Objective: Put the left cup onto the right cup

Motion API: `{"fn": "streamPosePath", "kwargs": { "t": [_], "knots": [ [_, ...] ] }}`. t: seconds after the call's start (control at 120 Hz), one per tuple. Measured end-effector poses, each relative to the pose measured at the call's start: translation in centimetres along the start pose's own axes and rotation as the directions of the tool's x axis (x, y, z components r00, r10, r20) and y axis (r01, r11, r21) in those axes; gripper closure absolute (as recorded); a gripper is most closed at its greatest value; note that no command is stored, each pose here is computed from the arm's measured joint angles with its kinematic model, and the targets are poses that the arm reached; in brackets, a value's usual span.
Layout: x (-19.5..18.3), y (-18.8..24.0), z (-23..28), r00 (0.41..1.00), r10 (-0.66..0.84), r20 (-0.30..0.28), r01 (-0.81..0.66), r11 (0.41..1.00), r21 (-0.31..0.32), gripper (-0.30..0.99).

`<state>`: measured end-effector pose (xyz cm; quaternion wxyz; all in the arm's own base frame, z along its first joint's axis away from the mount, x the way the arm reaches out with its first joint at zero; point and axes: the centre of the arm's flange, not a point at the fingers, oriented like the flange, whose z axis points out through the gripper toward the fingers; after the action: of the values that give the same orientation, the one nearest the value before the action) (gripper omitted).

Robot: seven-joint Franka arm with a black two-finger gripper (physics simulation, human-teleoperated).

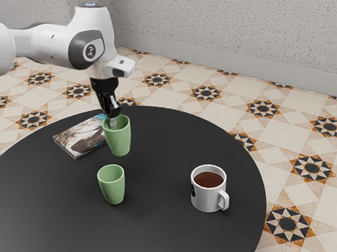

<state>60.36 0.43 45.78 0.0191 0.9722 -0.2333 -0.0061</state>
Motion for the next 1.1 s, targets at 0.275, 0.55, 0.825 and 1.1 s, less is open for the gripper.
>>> {"fn": "streamPosePath", "kwargs": {
  "t": [0.275, 0.55, 0.825, 1.1],
  "knots": [
    [0.4, 3.6, 0.9, 0.999, 0.045, 0.023, -0.045, 0.999, -0.013, 0.79],
    [-0.8, 4.5, 1.7, 0.998, 0.041, 0.042, -0.040, 0.999, -0.024, 0.79],
    [-2.3, 4.6, 1.2, 0.999, 0.022, 0.031, -0.021, 0.999, -0.028, 0.79],
    [-3.5, 4.1, 1.4, 0.999, 0.002, 0.037, -0.001, 1.000, -0.023, 0.79]
  ]
}}
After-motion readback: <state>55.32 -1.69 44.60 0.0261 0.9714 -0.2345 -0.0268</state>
